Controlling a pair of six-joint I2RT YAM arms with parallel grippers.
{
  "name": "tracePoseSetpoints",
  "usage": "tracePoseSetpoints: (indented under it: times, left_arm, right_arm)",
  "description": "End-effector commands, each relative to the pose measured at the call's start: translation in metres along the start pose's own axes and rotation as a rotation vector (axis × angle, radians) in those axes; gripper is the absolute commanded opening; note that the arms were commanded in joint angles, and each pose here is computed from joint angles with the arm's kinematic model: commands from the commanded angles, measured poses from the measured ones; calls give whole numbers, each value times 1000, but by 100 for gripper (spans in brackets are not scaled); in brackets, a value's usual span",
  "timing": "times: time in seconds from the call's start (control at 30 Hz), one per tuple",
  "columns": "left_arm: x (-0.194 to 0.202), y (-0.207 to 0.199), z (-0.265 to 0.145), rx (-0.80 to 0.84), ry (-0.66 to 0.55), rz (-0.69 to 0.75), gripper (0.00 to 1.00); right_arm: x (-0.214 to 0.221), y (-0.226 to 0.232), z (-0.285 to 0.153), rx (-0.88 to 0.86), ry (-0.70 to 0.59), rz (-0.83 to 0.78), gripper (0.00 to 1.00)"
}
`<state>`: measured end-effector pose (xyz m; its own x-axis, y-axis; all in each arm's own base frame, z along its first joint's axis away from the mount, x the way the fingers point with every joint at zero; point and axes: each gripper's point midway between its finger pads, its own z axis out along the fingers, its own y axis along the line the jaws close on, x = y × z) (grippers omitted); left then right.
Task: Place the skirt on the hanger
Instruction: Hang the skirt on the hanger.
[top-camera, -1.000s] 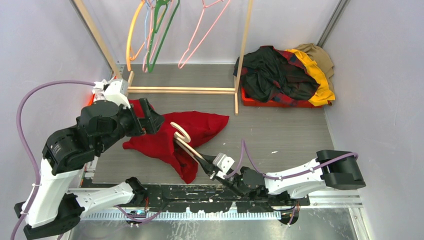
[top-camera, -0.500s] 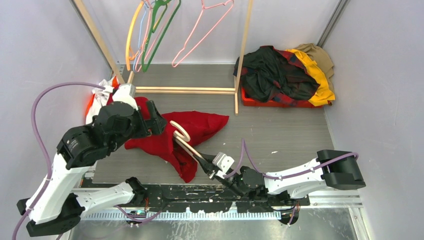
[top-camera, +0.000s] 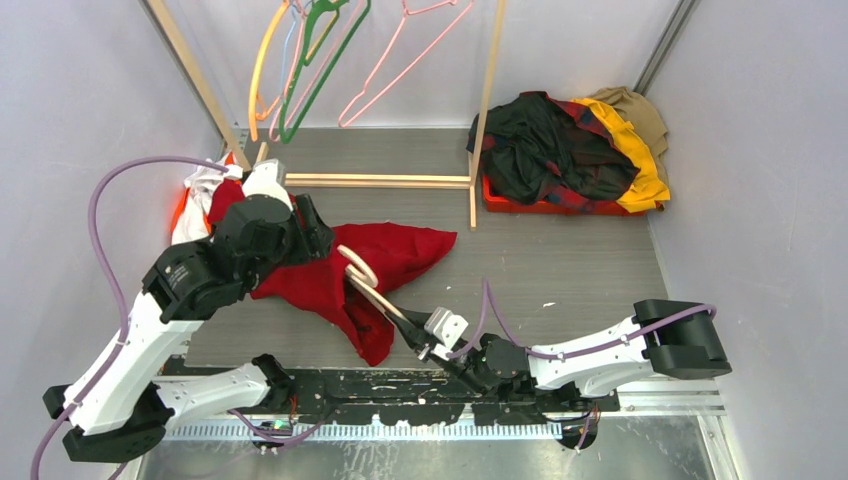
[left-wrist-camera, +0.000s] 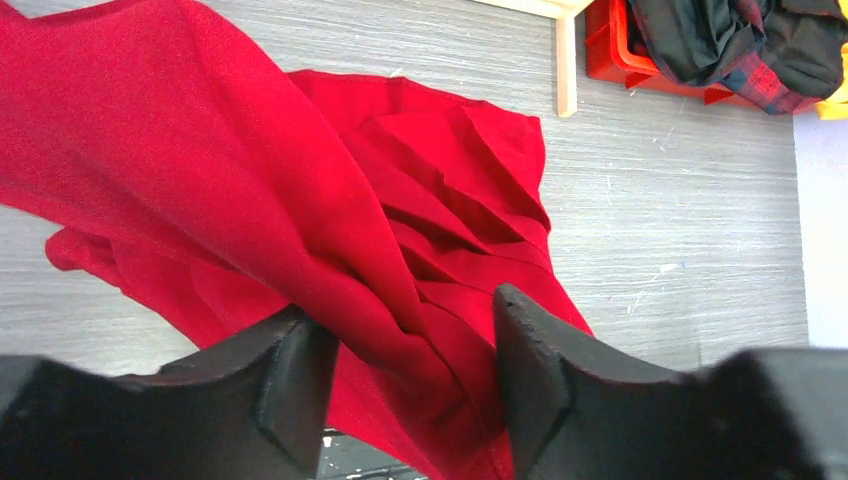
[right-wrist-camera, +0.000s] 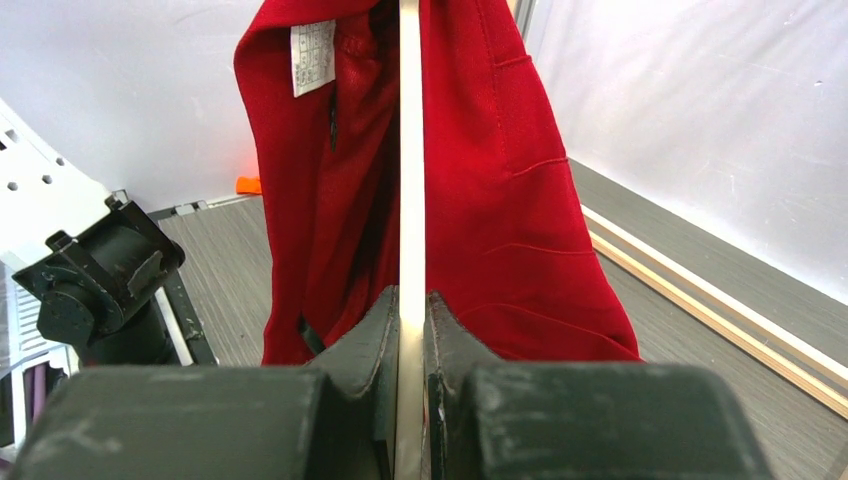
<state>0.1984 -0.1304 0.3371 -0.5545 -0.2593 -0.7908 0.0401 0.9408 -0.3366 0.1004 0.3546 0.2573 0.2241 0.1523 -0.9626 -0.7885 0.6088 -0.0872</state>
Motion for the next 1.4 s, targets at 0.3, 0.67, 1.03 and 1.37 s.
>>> tracePoseSetpoints:
  times: [0.3, 0.67, 1.03, 1.37]
  left_arm:
    - [9, -42, 14, 151, 60, -70, 39]
    - [28, -52, 17, 220, 124, -105, 42]
    - [34, -62, 17, 281, 142, -97, 0]
    - [21, -64, 7, 298, 119, -69, 0]
  right_arm:
    - [-87, -2, 22, 42, -238, 142, 2]
    - [-87, -3, 39, 70, -228, 165, 2]
    - [-84, -1, 53, 51, -181, 192, 1]
    - [-80, -1, 46, 21, -84, 206, 20]
